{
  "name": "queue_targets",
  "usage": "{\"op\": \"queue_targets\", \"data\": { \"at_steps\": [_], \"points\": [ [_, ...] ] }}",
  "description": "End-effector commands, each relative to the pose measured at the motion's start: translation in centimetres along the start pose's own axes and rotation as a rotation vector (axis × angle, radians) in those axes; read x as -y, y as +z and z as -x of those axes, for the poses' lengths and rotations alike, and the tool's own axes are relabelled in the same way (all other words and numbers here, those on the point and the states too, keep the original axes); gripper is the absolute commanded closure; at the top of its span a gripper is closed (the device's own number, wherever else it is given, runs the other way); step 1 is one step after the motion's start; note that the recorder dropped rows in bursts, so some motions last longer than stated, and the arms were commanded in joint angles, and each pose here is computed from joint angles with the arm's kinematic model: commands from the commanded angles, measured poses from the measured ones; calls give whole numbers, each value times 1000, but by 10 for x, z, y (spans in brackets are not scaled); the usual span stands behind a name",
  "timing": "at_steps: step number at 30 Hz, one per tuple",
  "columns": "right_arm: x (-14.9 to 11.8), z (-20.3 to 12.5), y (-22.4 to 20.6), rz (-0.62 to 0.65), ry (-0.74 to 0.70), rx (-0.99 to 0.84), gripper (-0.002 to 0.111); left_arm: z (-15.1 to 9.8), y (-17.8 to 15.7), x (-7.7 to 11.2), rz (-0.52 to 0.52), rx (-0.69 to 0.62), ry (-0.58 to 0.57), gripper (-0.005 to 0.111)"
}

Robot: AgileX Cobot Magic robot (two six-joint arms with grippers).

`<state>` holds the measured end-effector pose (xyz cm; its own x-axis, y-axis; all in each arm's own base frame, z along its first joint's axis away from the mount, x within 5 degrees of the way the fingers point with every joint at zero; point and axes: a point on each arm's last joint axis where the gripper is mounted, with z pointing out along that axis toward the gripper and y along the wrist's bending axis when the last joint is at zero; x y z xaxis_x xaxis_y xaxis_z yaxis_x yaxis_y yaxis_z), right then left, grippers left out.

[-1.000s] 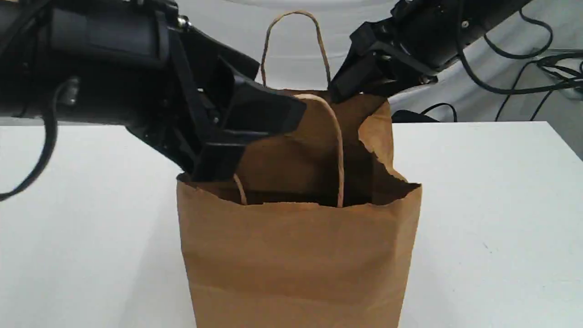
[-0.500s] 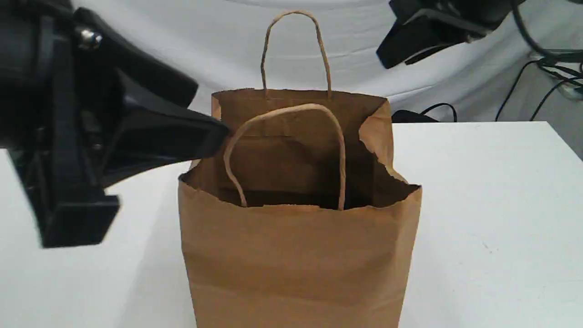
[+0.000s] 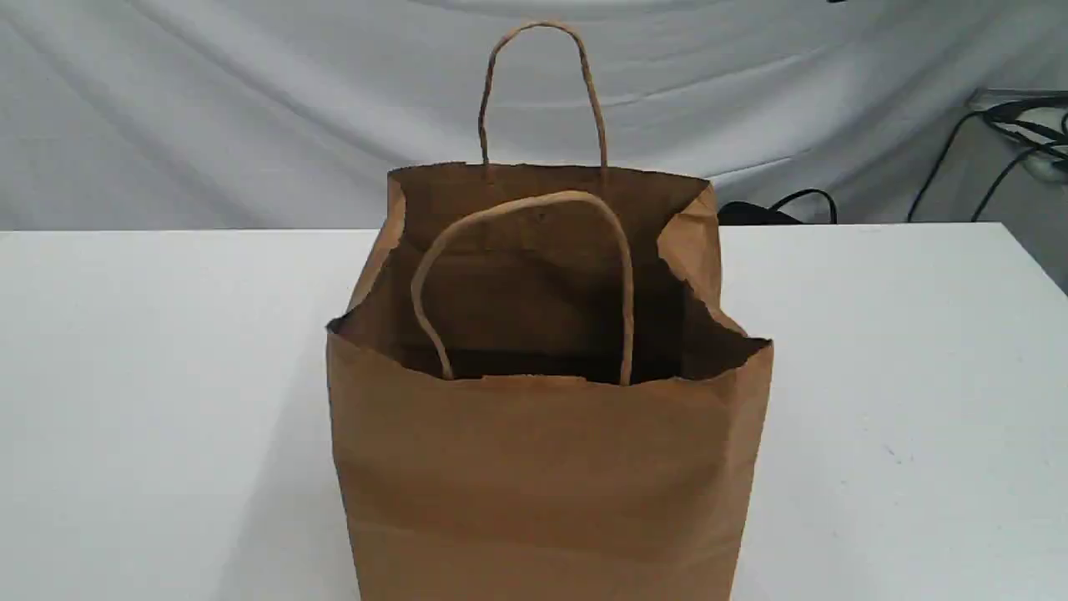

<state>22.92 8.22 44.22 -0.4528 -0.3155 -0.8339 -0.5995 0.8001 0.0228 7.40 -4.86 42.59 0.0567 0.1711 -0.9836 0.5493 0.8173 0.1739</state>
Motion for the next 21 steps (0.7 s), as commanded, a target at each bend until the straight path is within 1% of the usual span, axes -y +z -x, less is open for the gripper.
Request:
{"op": "queue_targets", "data": {
  "at_steps": [1, 4, 6, 9, 11, 13, 16, 21],
  "points": [
    [-7, -32, -5, -66, -4, 127, 108, -23, -16, 0, 45, 90, -55, 107],
    [-12, -67, -12, -147, -2, 267, 108, -54, -22, 3, 62, 66, -104, 107],
    [-15, -88, -16, -186, 33, 327, 108, -73, -24, 5, 64, 46, -111, 107],
    [-19, -109, -21, -212, 46, 349, 108, -97, -22, 10, 56, 11, -106, 107],
    [-22, -118, -24, -216, 45, 355, 108, -107, -20, 12, 50, -19, -110, 107],
    [-24, -121, -28, -219, 41, 370, 108, -113, -18, 14, 44, -38, -120, 107],
    [-26, -121, -32, -216, 39, 379, 108, -119, -16, 18, 15, -64, -196, 107],
    [-26, -121, -32, -216, 39, 379, 108, -119, -16, 18, 13, -68, -205, 107]
  ]
}}
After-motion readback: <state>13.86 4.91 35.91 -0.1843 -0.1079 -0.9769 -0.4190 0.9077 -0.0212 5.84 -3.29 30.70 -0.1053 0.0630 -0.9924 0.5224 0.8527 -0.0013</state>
